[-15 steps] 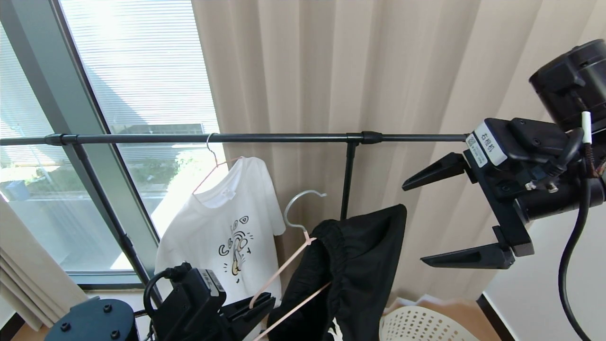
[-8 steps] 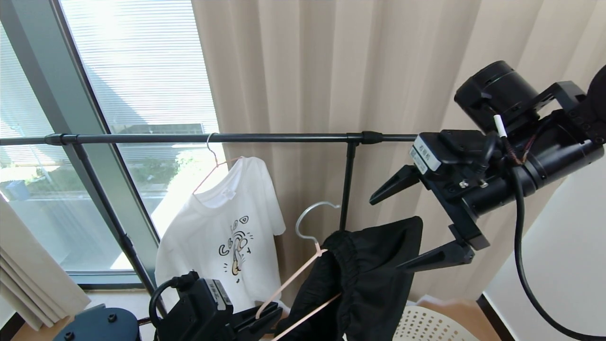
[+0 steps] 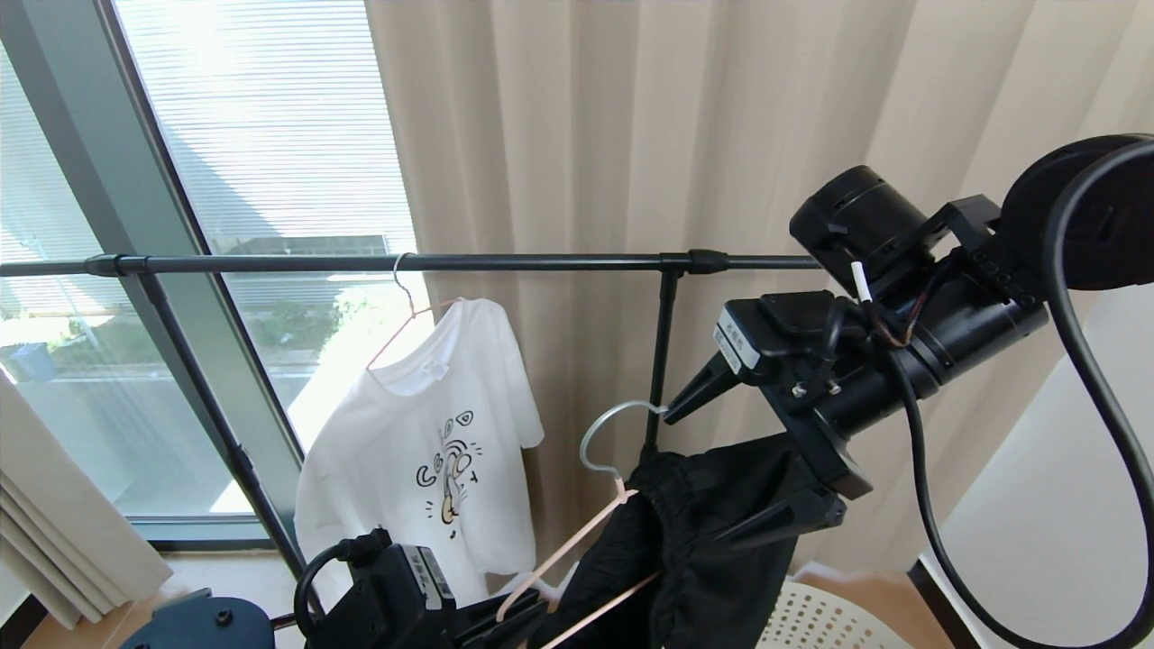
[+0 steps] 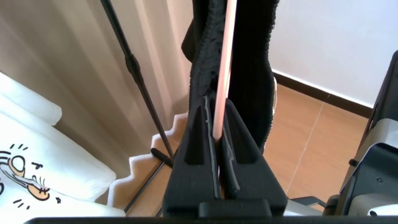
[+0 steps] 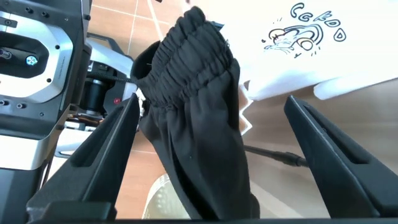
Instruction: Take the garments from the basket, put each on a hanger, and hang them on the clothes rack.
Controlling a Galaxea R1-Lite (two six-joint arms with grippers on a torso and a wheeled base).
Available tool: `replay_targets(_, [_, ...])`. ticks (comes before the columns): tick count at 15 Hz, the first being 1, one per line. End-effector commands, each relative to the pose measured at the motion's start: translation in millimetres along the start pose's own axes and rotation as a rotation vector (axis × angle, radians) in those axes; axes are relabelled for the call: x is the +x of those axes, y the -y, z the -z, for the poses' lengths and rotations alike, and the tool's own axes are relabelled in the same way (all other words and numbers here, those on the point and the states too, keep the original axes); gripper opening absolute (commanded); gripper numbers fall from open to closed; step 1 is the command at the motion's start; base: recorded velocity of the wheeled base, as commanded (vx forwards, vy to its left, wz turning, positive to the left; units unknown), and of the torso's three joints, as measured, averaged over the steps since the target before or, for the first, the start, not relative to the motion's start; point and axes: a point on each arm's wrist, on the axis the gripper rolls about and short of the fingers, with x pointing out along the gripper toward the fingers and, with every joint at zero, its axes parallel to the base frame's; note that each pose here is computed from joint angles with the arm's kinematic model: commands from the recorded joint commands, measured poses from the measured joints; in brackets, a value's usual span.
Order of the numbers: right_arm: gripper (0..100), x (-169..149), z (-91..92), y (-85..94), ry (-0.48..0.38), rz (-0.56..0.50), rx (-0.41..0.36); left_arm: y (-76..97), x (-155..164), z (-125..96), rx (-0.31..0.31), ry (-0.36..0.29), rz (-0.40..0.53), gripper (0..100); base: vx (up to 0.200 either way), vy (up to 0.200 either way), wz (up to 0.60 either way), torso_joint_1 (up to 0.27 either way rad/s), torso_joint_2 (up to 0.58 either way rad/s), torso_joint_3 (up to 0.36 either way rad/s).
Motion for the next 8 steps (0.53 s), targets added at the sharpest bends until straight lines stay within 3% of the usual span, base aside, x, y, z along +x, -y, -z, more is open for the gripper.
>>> replay_targets(1, [100, 8, 0.7, 1.7, -0.005, -0.021, 0.005, 0.6, 0, 0, 0.002, -0.001, 0.003, 0, 0.0, 0.0, 0.0, 0.0, 0.0, 0.0])
replay_targets(8, [100, 27, 2.0, 3.3, -0.019, -0.074, 0.012, 0.9, 0, 0, 0.009, 0.001, 0.003, 0, 0.0, 0.0, 0.0, 0.0, 0.0, 0.0])
